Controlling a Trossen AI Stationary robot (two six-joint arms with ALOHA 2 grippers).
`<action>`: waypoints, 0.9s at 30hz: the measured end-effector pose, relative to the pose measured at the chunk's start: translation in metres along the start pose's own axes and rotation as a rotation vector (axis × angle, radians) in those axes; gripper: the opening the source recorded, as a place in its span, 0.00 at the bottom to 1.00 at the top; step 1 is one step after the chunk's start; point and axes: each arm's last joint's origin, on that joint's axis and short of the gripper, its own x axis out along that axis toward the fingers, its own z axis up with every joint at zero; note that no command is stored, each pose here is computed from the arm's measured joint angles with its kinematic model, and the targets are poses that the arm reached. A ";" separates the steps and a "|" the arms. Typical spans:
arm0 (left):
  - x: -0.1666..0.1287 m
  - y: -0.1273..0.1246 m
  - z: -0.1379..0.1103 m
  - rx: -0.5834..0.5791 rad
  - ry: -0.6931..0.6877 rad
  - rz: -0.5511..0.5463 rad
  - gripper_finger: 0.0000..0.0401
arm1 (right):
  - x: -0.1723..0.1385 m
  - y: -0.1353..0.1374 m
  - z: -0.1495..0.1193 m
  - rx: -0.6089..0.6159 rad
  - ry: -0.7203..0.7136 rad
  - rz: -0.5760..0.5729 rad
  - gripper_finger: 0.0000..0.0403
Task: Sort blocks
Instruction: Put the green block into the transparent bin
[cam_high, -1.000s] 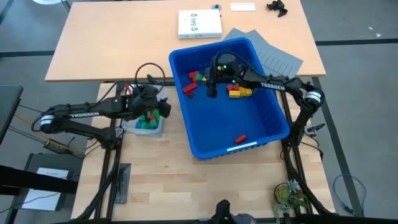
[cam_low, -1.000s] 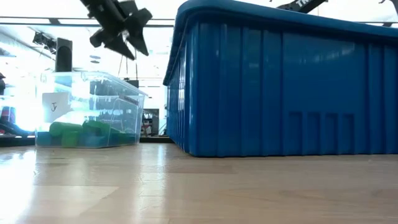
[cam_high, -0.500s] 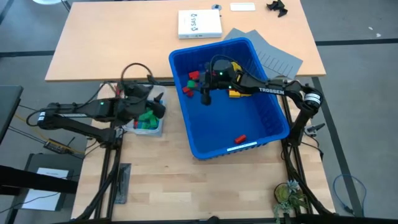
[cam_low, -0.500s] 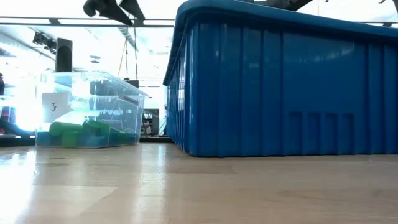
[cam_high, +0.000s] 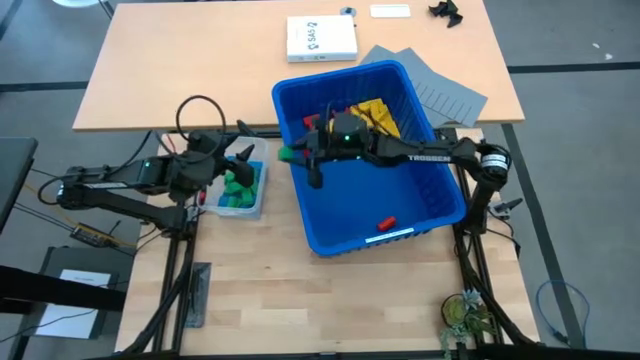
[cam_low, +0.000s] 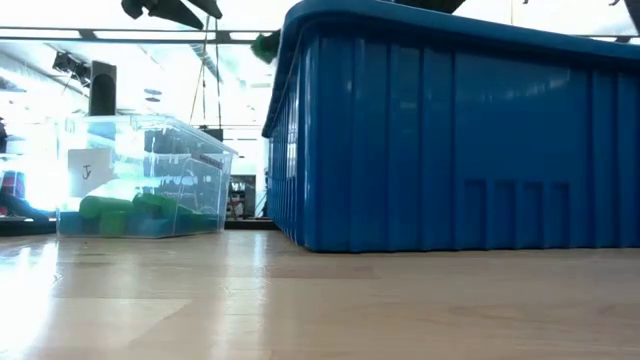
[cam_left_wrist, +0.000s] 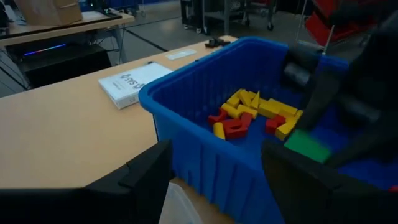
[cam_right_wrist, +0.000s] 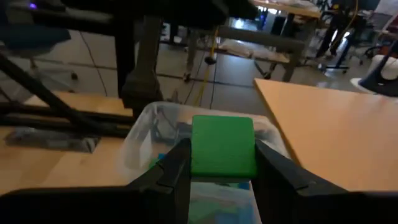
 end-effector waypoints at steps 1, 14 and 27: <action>0.000 0.000 0.000 -0.005 -0.003 -0.003 0.63 | 0.006 0.003 -0.004 0.007 -0.004 0.007 0.31; 0.000 -0.002 0.001 -0.011 0.003 -0.028 0.63 | 0.071 0.012 -0.039 0.069 0.009 0.031 0.31; 0.003 -0.006 -0.002 0.049 0.033 -0.068 0.63 | 0.058 0.005 -0.022 0.067 0.042 0.039 0.31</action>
